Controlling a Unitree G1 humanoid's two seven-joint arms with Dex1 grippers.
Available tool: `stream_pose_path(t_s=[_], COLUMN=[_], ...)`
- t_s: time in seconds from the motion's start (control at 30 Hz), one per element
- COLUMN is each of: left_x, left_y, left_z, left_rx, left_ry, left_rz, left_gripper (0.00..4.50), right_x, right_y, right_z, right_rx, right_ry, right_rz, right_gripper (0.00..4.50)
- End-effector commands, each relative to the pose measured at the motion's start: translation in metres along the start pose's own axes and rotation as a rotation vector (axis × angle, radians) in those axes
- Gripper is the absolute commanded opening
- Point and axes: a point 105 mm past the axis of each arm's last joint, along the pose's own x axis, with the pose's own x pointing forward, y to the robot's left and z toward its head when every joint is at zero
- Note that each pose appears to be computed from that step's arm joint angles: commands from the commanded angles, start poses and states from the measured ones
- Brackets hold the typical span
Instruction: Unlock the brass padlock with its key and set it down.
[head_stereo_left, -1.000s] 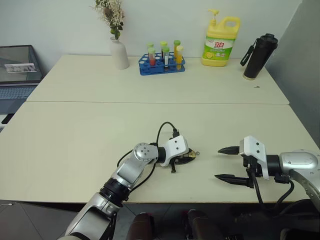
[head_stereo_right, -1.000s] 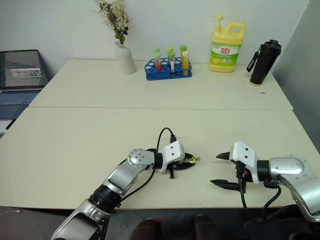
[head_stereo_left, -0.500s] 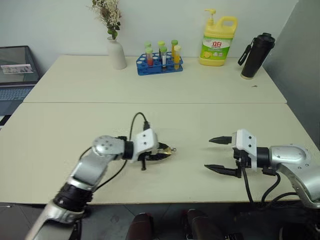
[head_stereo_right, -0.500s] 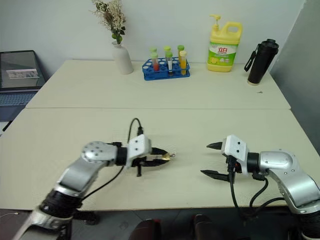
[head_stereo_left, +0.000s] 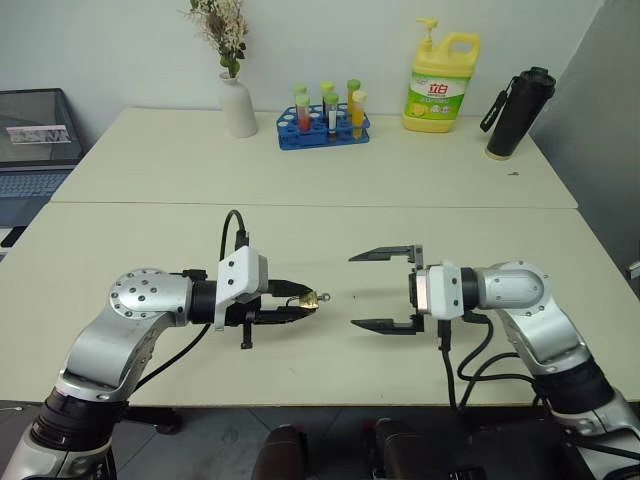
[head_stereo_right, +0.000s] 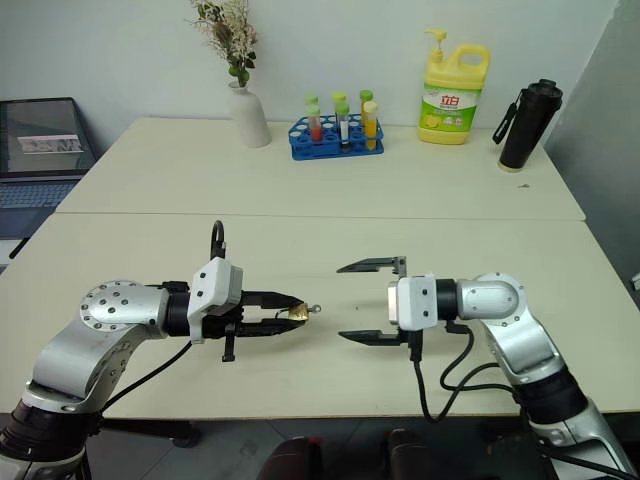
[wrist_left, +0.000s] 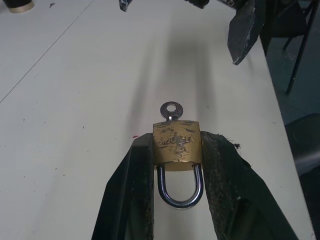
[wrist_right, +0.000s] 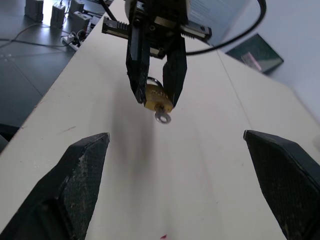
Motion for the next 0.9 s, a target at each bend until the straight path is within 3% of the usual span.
stream_pose_path(t_s=[0.03, 0.2, 0.4, 0.53, 0.73, 0.9], left_x=[-0.004, -0.002, -0.002, 0.0, -0.001, 0.0], left_y=[0.002, 0.003, 0.008, 0.011, 0.023, 0.025], left_z=[0.013, 0.018, 0.023, 0.021, 0.007, 0.017], left_rx=[0.045, 0.055, 0.174, 0.388, 0.915, 1.163], left_ry=[-0.011, -0.016, -0.001, 0.037, 0.129, 0.026], left_rz=[0.01, 0.017, 0.054, 0.109, 0.184, 0.275], left_gripper=[0.97, 0.97, 0.97, 0.97, 0.97, 0.97], right_x=[0.005, 0.008, 0.0, -0.013, -0.026, -0.022], right_y=[0.002, 0.006, 0.001, -0.007, -0.001, 0.003], right_z=[0.005, 0.001, -0.01, -0.017, -0.022, -0.018], right_rx=[-0.104, -0.077, 0.114, 0.343, 0.53, 0.618], right_ry=[-0.041, -0.054, -0.002, 0.039, 0.094, 0.051], right_rz=[0.021, 0.03, -0.018, -0.074, -0.071, -0.093], right_gripper=[4.5, 4.5, 4.5, 4.5, 4.5, 4.5])
